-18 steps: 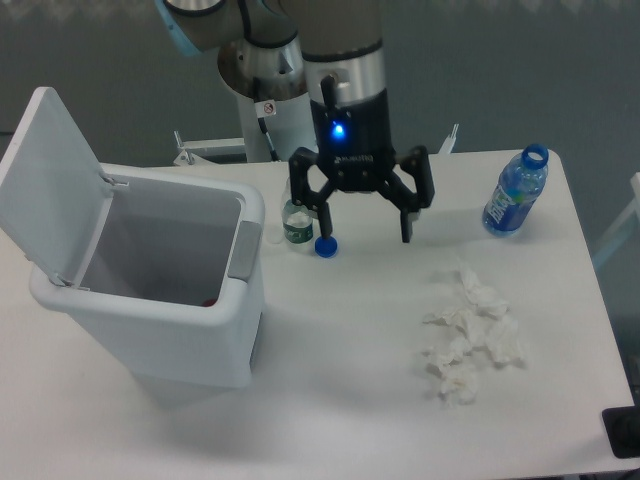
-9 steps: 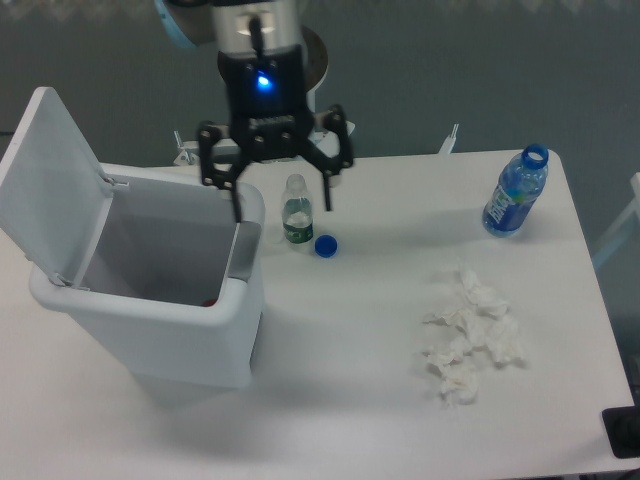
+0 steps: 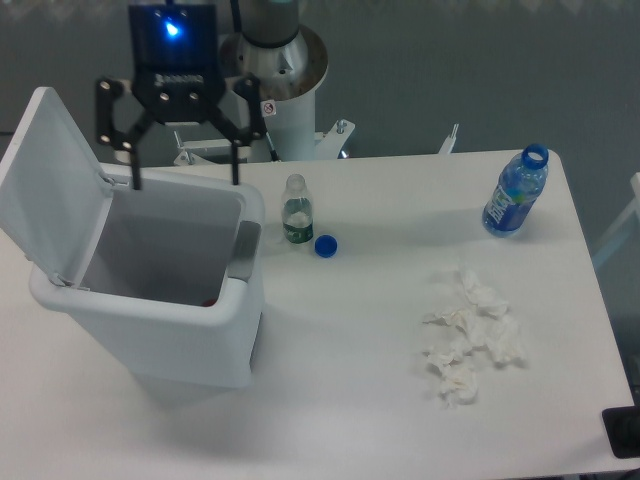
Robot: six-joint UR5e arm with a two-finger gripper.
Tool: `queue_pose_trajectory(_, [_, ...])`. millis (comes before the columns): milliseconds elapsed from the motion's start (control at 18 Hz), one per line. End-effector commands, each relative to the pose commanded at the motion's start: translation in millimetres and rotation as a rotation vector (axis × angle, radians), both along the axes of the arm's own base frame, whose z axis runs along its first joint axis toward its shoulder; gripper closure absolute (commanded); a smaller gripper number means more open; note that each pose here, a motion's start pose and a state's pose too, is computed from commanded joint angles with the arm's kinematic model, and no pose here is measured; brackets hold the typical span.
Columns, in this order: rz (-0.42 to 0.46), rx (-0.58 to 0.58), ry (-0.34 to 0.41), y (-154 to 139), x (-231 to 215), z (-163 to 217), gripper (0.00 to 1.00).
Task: Close the trash can
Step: 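Move the gripper up and over behind the raised trash can lid, then position the gripper behind the lid's back face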
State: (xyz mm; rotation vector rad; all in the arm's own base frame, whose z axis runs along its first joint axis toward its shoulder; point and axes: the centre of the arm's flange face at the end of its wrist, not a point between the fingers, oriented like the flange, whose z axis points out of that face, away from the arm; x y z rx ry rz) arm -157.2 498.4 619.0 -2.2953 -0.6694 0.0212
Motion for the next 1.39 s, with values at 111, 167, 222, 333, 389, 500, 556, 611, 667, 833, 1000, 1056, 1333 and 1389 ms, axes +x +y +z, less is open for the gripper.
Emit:
queue_pose_trajectory(111, [-0.024, 0.021, -0.004, -2, 10, 7, 0.00])
queue_pose_trajectory(167, [-0.035, 0.034, -0.010, -4, 14, 11, 0.00])
queue_pose_trajectory(222, [-0.051, 0.052, -0.012, -8, 21, 19, 0.00])
queue_pose_trajectory(333, [-0.068, 0.067, -0.012, -12, 28, 25, 0.00])
queue_pose_trajectory(389, [-0.092, 0.077, -0.017, -11, 36, 27, 0.00])
queue_pose_trajectory(500, [-0.128, 0.099, -0.031, -13, 47, 32, 0.00])
queue_pose_trajectory(556, [-0.154, 0.114, -0.043, -14, 55, 36, 0.00])
queue_pose_trajectory(611, [-0.178, 0.123, -0.060, -12, 61, 36, 0.00])
queue_pose_trajectory(667, [-0.204, 0.130, -0.074, -12, 68, 36, 0.00])
queue_pose_trajectory(833, [-0.262, 0.150, -0.098, -10, 84, 38, 0.00])
queue_pose_trajectory(1000, [-0.320, 0.177, -0.133, -8, 96, 42, 0.00])
queue_pose_trajectory(1056, [-0.334, 0.179, -0.147, -7, 98, 40, 0.00])
queue_pose_trajectory(1333, [-0.416, 0.169, -0.184, -1, 127, 28, 0.00])
queue_pose_trajectory(1389, [-0.434, 0.160, -0.184, 1, 132, 23, 0.00])
